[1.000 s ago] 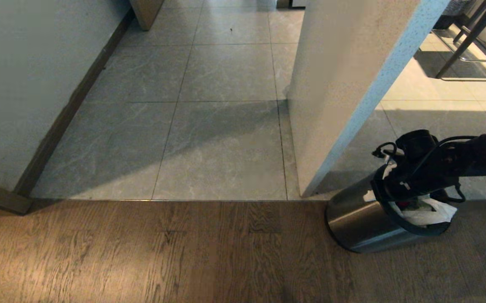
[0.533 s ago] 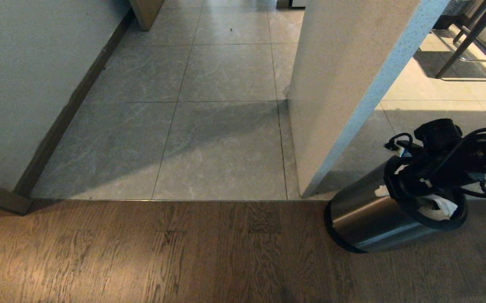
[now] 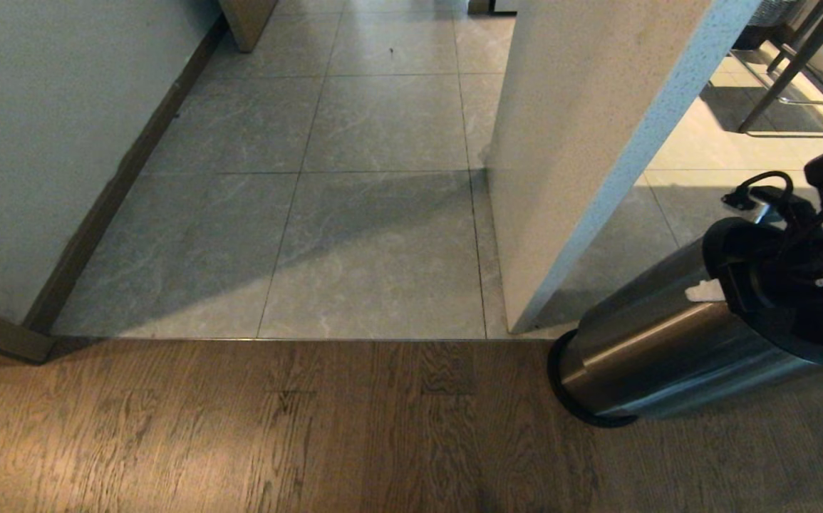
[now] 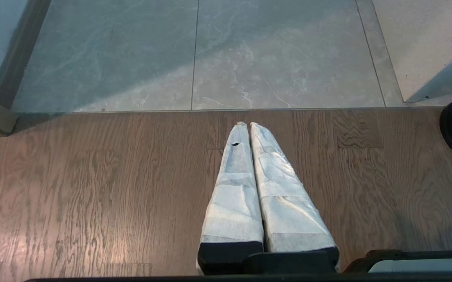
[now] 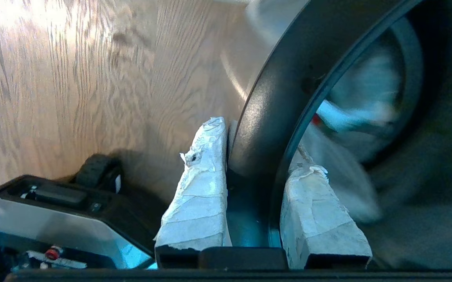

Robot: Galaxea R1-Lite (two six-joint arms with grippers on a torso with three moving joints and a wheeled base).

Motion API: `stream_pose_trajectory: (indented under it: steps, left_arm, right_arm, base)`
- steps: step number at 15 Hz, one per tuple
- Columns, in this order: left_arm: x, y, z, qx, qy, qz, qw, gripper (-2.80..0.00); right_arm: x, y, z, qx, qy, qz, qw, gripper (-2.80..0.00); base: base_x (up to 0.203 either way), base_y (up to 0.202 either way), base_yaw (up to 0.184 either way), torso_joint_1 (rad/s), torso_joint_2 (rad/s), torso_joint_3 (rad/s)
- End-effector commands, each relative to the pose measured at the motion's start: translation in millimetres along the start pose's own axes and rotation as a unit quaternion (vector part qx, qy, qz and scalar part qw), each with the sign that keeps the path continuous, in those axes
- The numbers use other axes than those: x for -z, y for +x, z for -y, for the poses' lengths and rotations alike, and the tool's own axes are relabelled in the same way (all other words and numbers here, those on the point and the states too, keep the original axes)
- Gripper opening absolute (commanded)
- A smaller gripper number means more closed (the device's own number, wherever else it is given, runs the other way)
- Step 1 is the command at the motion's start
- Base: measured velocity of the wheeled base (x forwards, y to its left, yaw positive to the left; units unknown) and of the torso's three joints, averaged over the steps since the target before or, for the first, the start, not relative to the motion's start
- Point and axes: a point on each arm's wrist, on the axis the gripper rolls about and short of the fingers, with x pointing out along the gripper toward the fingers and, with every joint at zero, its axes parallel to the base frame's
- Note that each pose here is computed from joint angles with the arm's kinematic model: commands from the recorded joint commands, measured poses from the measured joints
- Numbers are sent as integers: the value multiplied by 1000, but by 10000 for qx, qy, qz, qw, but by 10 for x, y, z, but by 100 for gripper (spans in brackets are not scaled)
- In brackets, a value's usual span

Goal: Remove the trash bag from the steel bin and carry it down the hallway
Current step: Place the outer trash can on the ground

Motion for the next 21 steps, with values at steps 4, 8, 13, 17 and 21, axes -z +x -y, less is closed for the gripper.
stream_pose_trajectory:
  steps: [4, 8, 13, 17, 21]
  left_arm:
    - [3, -1, 0, -1, 0, 8, 10000, -280]
    - [1, -1, 0, -1, 0, 12, 10000, -280]
    - [0, -1, 0, -1, 0, 13, 10000, -280]
    - [4, 0, 0, -1, 0, 6, 10000, -280]
    - [4, 0, 0, -1, 0, 6, 10000, -280]
  right_arm:
    - [-15, -927, -111, 348, -131, 880, 9954, -280]
    - [13, -1439, -209, 557, -167, 1366, 9889, -280]
    - [202, -1925, -215, 1257, 21, 1770, 9761, -280]
    - [306, -1797, 95, 2058, 655, 1223, 9687, -280]
    - [344, -1294, 793, 2404, 1420, 398, 9594, -280]
  base:
    - [0, 0, 0, 0, 0, 0]
    - [0, 0, 0, 0, 0, 0]
    - [0, 0, 0, 0, 0, 0]
    - [0, 0, 0, 0, 0, 0]
    - [0, 0, 0, 0, 0, 0]
